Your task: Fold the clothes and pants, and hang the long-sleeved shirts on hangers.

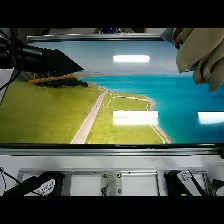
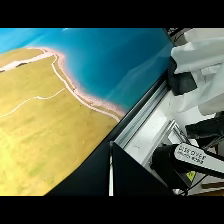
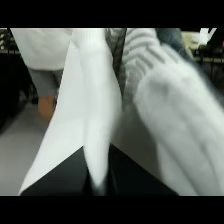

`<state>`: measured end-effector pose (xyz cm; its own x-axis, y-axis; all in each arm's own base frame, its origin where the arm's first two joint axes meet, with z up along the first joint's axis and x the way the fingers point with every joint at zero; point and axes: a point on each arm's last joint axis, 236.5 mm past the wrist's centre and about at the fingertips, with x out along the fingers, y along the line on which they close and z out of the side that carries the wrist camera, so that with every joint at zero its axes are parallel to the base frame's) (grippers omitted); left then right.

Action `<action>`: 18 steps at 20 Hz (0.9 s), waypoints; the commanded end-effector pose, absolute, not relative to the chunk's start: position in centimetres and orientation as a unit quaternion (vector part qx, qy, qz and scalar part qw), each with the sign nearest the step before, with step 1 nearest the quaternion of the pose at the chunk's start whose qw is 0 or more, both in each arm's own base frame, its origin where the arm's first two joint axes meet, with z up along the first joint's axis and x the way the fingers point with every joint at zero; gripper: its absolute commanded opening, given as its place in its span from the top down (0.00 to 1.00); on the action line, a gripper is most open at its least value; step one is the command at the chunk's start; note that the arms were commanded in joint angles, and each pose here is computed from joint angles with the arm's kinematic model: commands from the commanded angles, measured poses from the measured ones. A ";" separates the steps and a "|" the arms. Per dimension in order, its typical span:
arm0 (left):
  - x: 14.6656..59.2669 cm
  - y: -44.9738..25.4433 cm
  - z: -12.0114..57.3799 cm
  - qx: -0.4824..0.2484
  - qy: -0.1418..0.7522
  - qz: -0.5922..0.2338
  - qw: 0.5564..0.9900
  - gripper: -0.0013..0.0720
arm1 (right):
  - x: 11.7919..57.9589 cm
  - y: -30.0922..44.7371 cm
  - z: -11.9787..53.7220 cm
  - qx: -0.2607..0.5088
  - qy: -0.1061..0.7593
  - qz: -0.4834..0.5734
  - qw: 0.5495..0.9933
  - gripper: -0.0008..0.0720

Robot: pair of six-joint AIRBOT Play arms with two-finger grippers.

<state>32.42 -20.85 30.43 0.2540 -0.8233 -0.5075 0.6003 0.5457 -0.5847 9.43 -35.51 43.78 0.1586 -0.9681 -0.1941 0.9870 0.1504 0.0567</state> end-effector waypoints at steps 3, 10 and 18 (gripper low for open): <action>32.3 -20.8 30.4 -0.134 0.407 -0.459 0.779 0.96 | 12.1 -33.2 48.1 0.079 -0.034 -0.587 0.805 0.26; 32.2 -20.8 30.4 -0.133 0.407 -0.459 0.778 0.96 | 16.3 -26.0 56.9 0.092 -0.220 -0.424 0.874 0.26; 32.5 -20.7 30.2 -0.117 0.399 -0.461 0.784 0.96 | 32.1 -12.7 50.3 0.049 -0.043 -0.039 0.997 0.26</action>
<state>32.27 -20.83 30.35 0.2482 -0.8227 -0.5115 0.6131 0.5422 -0.5745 26.96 -20.14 53.30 0.8821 -0.4341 0.1832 0.3923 0.8920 0.2247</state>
